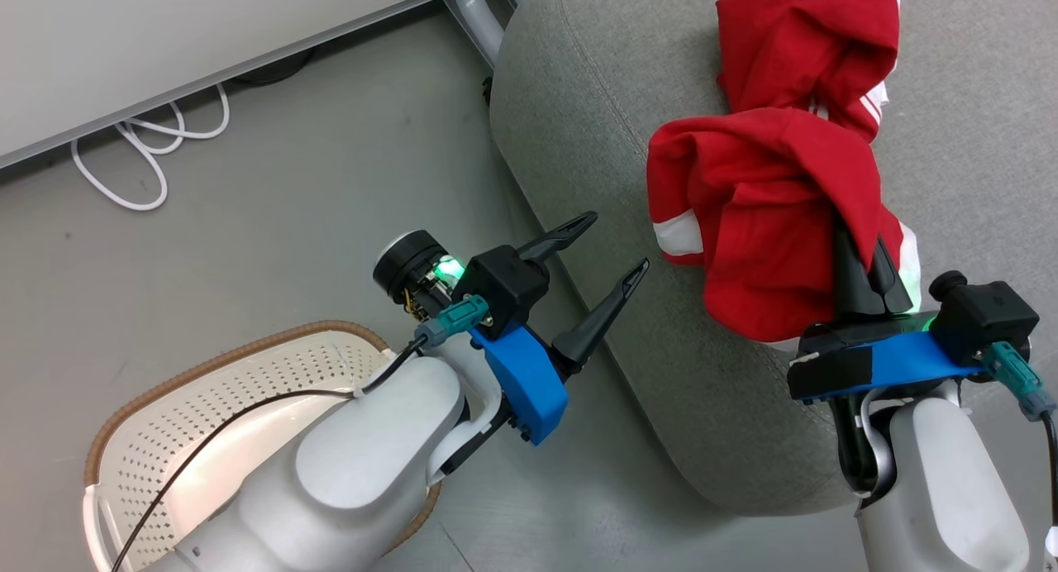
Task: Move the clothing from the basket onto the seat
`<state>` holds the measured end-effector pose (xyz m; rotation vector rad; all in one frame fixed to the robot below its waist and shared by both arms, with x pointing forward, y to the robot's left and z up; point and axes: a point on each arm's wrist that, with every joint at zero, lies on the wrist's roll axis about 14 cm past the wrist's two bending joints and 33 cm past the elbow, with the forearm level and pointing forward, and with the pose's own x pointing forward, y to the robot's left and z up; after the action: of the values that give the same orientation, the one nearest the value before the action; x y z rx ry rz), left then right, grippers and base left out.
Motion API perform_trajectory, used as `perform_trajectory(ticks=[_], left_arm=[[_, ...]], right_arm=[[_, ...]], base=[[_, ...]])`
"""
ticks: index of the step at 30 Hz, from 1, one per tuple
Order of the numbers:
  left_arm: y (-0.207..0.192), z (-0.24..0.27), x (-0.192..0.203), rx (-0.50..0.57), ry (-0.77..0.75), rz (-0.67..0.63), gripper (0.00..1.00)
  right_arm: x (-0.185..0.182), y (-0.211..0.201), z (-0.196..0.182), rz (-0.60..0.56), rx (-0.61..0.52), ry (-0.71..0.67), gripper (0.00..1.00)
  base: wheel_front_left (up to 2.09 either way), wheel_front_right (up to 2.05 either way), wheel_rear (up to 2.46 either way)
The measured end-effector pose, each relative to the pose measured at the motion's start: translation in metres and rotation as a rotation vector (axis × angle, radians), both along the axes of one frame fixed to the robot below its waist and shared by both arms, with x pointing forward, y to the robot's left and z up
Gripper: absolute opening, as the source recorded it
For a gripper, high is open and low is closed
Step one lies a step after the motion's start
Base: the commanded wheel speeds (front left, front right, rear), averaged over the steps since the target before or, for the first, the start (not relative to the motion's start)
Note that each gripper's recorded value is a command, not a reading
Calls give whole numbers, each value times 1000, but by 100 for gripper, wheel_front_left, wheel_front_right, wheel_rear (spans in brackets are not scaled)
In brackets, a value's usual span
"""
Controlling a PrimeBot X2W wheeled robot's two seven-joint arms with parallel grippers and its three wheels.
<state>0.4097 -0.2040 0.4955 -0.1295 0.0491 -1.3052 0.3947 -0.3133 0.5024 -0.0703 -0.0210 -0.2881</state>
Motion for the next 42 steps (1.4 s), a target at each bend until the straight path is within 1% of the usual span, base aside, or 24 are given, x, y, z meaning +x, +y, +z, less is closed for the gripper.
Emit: perform_trajectory(ticks=[7, 12, 18, 22, 28, 33, 36, 39, 42], left_arm=[[-1, -2, -1, -2, 3, -6, 100], [2, -3, 6, -4, 4, 9, 100], [4, -14, 17, -4, 23, 22, 100], [3, -23, 26, -5, 35, 20, 100], [8, -48, 44, 3, 67, 34, 100], [16, -78, 63, 21, 95, 55, 100], [20, -92, 73, 19, 109, 66, 100], [27, -109, 83, 22, 126, 85, 100], [35, -127, 90, 29, 141, 101, 100]], right_arm=[[0, -3, -1, -10, 4, 2, 0], [11, -1, 6, 6, -20, -17, 0], [47, 8, 39, 65, -103, -94, 0], [73, 5, 71, 76, -183, -170, 0], [101, -30, 121, 9, -316, -288, 0], [111, -76, 148, -122, -358, -373, 0], [114, -101, 148, -185, -399, -368, 0], [118, -125, 141, -240, -426, -344, 0], [125, -145, 117, -274, -440, -272, 0]], base=[[0, 0, 0], [0, 0, 0], [0, 0, 0], [0, 0, 0], [0, 0, 0], [0, 0, 0], [0, 0, 0], [0, 0, 0], [0, 0, 0]])
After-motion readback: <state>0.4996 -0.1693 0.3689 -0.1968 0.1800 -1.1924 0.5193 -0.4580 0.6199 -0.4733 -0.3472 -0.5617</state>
